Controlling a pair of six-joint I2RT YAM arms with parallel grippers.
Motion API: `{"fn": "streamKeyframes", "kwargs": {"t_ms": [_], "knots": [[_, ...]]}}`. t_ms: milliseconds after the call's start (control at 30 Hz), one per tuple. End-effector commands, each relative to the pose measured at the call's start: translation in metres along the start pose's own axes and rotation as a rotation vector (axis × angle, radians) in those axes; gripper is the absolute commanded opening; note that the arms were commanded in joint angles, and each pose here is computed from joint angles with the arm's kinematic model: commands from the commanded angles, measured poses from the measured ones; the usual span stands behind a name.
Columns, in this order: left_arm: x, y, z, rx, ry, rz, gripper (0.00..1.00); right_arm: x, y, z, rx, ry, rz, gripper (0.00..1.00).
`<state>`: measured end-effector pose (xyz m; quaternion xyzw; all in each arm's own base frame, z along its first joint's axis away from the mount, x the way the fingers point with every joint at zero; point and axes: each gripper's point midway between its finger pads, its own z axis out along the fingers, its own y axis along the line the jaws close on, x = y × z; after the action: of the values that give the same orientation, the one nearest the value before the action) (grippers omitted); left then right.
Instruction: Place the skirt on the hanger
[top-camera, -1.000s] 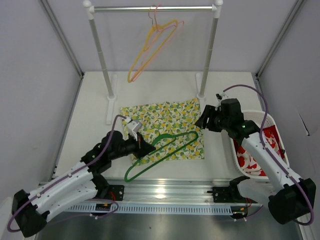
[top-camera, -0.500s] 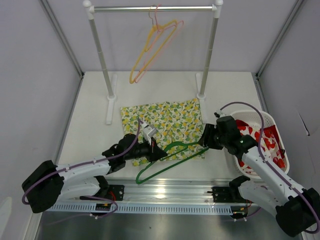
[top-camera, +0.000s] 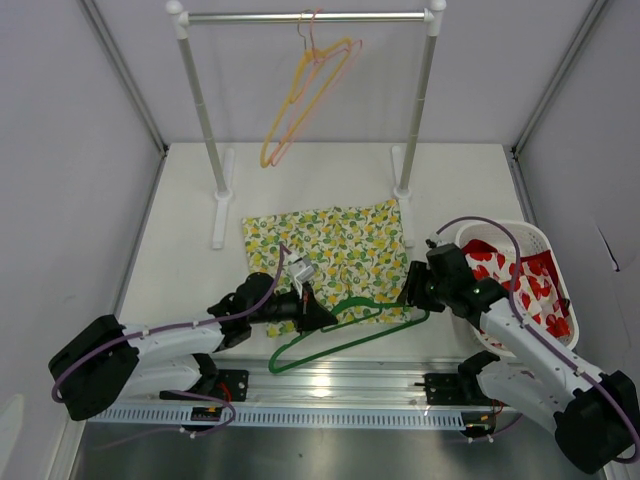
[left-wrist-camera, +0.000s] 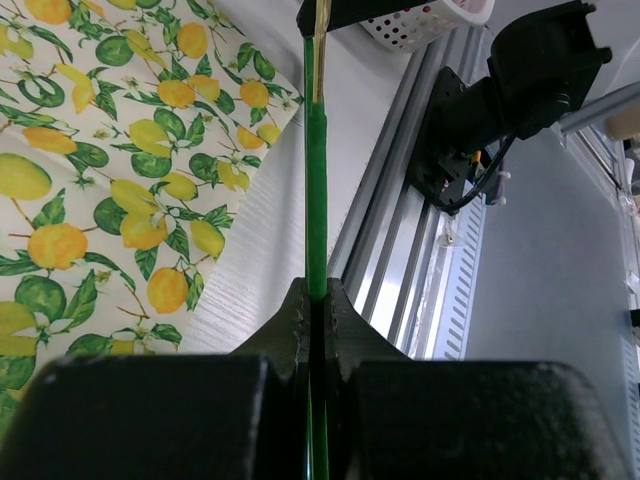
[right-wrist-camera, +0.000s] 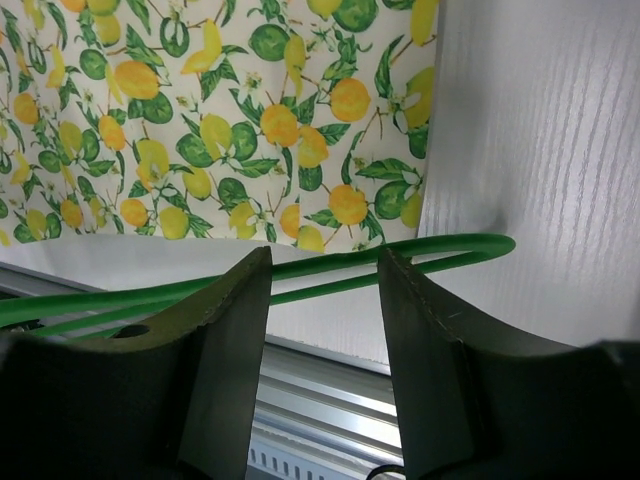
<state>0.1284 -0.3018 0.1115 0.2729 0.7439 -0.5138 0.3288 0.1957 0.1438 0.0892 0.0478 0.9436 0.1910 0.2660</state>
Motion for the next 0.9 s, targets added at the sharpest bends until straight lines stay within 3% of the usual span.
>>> {"fn": "streamKeyframes", "kwargs": {"t_ms": [0, 600, 867], "knots": [[-0.010, -0.018, 0.000, 0.088, -0.028, 0.052, 0.00, -0.001, 0.000, 0.004, 0.004, -0.021, 0.012, 0.52], [0.007, 0.022, 0.006, -0.032, 0.026, 0.003, 0.00, 0.031, -0.012, 0.016, 0.022, 0.019, 0.044, 0.45], [0.006, 0.030, 0.005, -0.049, 0.036, 0.009, 0.00, 0.023, -0.017, 0.008, 0.036, -0.054, 0.076, 0.46]]}}
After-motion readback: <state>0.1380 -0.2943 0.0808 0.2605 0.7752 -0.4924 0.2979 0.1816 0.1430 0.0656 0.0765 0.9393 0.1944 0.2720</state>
